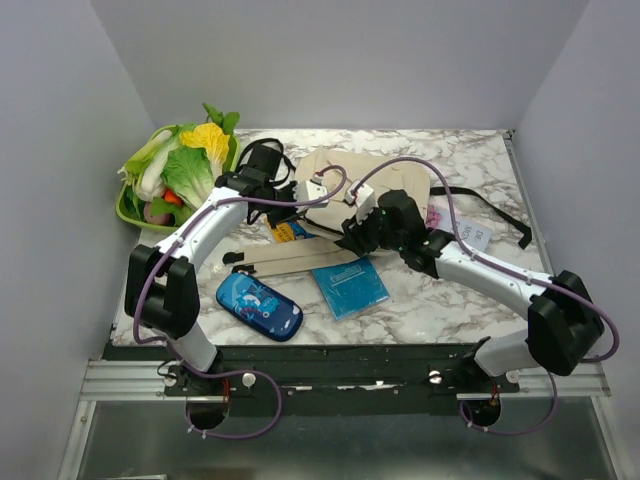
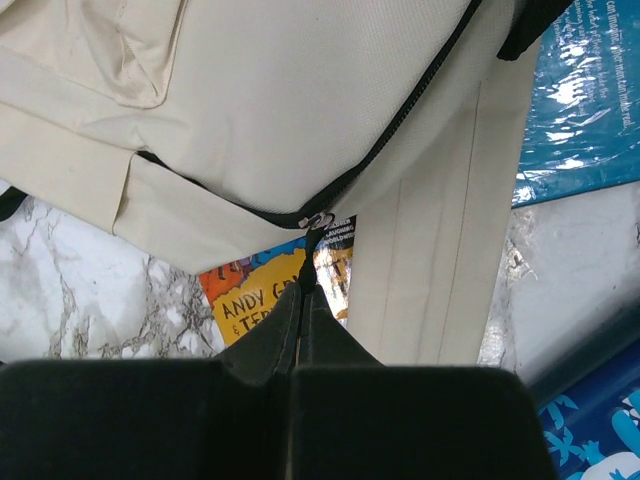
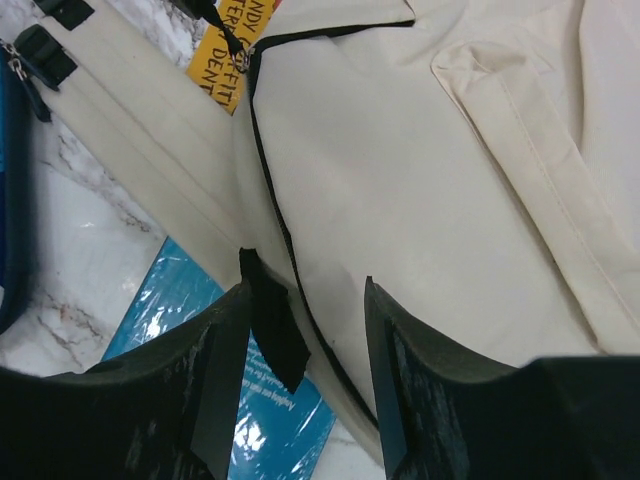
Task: Pack the student bag
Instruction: Unzip the student bag at the center of the board.
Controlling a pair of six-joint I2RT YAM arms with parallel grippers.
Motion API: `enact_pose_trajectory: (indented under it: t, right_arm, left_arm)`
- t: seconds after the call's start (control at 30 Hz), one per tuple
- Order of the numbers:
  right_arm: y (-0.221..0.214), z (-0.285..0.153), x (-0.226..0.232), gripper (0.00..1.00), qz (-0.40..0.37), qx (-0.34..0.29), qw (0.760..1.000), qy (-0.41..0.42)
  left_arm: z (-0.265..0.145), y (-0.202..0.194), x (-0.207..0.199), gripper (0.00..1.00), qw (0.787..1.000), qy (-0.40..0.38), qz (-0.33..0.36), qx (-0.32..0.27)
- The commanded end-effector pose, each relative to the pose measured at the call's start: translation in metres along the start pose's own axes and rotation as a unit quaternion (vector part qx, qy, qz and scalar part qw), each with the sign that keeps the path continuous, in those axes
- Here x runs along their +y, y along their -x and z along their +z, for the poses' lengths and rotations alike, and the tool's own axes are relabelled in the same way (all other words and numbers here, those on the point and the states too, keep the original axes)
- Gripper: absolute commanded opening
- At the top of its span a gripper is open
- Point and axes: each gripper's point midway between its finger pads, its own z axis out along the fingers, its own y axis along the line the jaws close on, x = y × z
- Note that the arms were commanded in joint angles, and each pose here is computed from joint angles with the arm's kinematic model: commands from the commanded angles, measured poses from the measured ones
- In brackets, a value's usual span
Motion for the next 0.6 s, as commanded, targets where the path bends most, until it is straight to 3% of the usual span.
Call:
enact_pose_trajectory:
  t: [0.0,0.17,0.27,0.4,0.57]
  right_arm:
    - [0.025,0.022,-0.003,0.57,-0.05,-0.039,0.998,0.002]
    - [0.03,0.038,0.0,0.56,-0.067,-0.038,0.997,0.005]
    - [0.026,0.047,0.001,0.5,-0.065,-0.026,0.998,0.003]
    - [0.024,0.049,-0.008,0.16,-0.056,-0.02,0.998,-0.023]
    - [0.015,0.034,-0.007,0.01,-0.045,-0.018,0.998,-0.032]
  left_arm:
    - [-0.004,0.006,-0.002,0.0,1.0,-0.013,-0.011,-0.019]
    - [-0.009,0.01,-0.003,0.0,0.999,-0.009,-0.009,-0.032]
    - [-0.007,0.007,-0.003,0.0,0.999,-0.012,-0.016,-0.029]
    - [-0.005,0.003,0.001,0.0,0.999,-0.011,-0.027,-0.035]
    - [-0.002,-0.003,0.015,0.0,0.997,-0.006,-0.057,-0.043]
